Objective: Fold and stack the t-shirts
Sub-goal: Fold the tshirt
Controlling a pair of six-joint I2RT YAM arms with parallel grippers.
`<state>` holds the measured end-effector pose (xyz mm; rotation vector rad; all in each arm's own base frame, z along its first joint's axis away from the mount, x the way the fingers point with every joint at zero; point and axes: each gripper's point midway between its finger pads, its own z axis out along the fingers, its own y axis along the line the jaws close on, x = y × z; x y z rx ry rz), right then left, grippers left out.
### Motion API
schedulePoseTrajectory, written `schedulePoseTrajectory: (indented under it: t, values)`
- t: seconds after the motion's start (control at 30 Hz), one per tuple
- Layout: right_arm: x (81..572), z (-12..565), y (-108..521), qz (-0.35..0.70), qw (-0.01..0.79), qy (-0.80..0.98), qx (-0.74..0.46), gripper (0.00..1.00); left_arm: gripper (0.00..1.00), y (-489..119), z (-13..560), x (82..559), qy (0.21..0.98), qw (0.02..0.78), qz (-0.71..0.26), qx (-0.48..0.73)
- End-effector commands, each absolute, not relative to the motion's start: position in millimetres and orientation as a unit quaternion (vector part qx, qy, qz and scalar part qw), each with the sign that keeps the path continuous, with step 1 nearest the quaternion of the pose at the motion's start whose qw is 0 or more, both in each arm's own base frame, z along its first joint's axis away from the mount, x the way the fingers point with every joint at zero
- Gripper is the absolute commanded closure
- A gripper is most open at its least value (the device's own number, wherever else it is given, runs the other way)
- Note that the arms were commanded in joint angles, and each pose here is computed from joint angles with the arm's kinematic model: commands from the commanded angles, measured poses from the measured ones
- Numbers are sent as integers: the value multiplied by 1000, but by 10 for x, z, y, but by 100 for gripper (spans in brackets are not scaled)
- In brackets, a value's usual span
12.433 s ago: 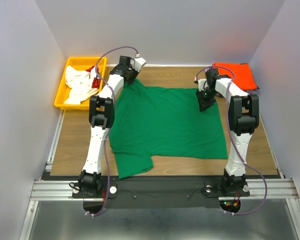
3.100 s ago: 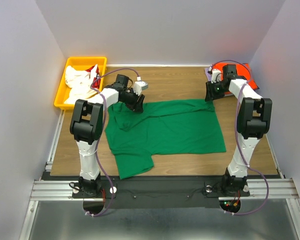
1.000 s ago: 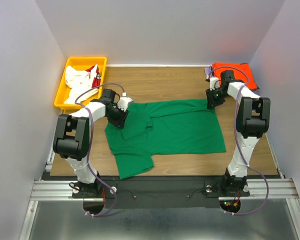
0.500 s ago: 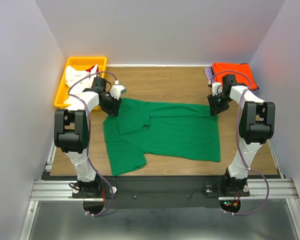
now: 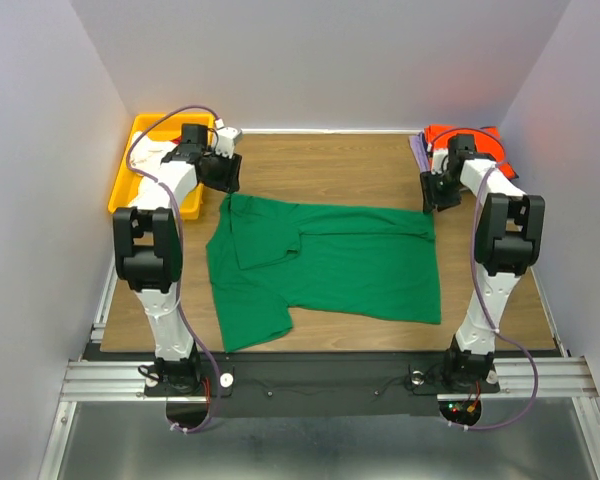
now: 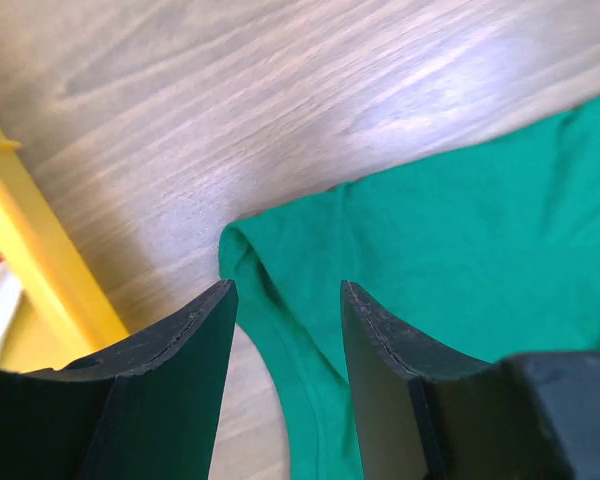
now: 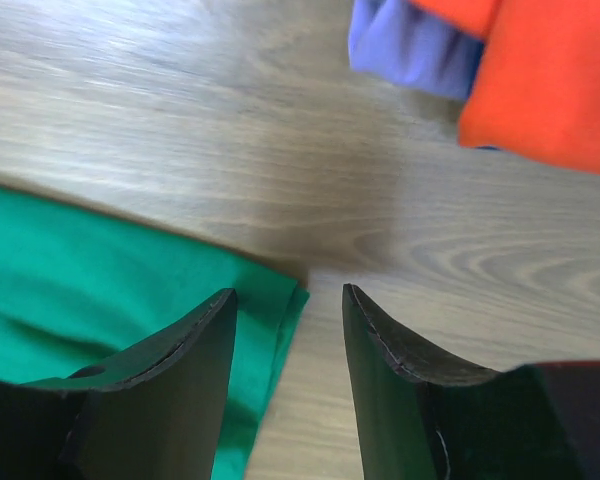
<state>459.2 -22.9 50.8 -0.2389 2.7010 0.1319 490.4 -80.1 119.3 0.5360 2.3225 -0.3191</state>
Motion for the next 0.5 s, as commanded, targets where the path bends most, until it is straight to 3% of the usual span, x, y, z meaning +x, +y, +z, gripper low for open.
schedulePoseTrajectory:
  t: [0.0,0.47]
  values:
    - [4707,525,-340,38,219,974,-48,48,44,-756,1177,5111,905,372,-115,170]
    - [4772,373,-383,56,208,977,-3,52,51,-721,809,5182,921,343,-109,151]
